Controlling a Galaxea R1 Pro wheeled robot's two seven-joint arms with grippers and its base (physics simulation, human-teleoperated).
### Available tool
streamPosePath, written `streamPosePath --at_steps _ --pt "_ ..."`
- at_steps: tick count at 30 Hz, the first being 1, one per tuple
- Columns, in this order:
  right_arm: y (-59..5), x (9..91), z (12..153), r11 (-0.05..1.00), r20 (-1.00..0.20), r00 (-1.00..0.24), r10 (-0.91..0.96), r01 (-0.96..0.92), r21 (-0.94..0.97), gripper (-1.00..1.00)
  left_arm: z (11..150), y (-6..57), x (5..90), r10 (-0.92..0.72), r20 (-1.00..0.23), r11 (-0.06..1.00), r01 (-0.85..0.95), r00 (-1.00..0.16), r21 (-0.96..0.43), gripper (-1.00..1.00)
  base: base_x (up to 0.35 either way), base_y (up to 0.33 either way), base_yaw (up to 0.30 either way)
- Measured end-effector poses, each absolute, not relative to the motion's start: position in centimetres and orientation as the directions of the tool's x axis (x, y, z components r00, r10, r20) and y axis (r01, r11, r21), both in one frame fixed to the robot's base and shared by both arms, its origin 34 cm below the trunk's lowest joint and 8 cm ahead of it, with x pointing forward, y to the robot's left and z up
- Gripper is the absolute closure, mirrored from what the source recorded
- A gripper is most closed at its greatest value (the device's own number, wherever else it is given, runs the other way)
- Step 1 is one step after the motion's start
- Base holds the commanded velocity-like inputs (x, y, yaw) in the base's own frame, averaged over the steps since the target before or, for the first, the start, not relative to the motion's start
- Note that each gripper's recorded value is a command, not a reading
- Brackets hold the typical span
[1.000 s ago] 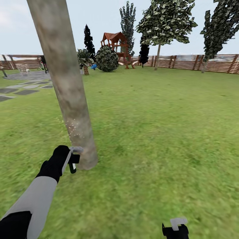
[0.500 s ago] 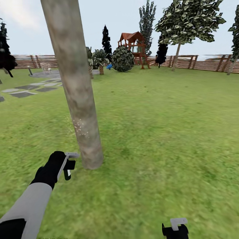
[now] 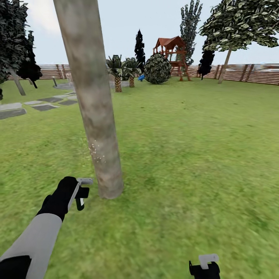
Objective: In the garden, pick up the pesticide atomizer on the floor and spray pesticide onto both trees until each tree trunk is fully covered.
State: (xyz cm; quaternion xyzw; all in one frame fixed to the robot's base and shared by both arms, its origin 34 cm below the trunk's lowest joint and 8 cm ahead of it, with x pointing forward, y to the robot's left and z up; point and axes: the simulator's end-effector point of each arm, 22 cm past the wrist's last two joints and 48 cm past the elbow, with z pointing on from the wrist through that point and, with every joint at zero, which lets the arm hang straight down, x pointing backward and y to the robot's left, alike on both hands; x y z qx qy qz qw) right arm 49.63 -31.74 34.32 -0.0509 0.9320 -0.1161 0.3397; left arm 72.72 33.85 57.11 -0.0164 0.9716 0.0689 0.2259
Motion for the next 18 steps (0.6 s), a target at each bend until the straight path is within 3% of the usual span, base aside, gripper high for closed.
streamPosePath --at_steps 5,18 --pt "-31.74 49.61 34.31 0.968 -0.621 -0.764 -0.174 -0.016 -0.251 -1.00 57.13 33.85 72.73 -0.001 -0.441 0.990 -0.063 -0.897 0.126 1.00 0.122 -0.263 0.002" --pt "-31.74 49.64 34.31 0.968 -0.621 -0.764 -0.174 -0.016 -0.251 -1.00 57.23 33.90 72.78 -0.002 -0.443 0.990 -0.065 -0.897 0.127 1.00 0.005 -0.275 0.000"
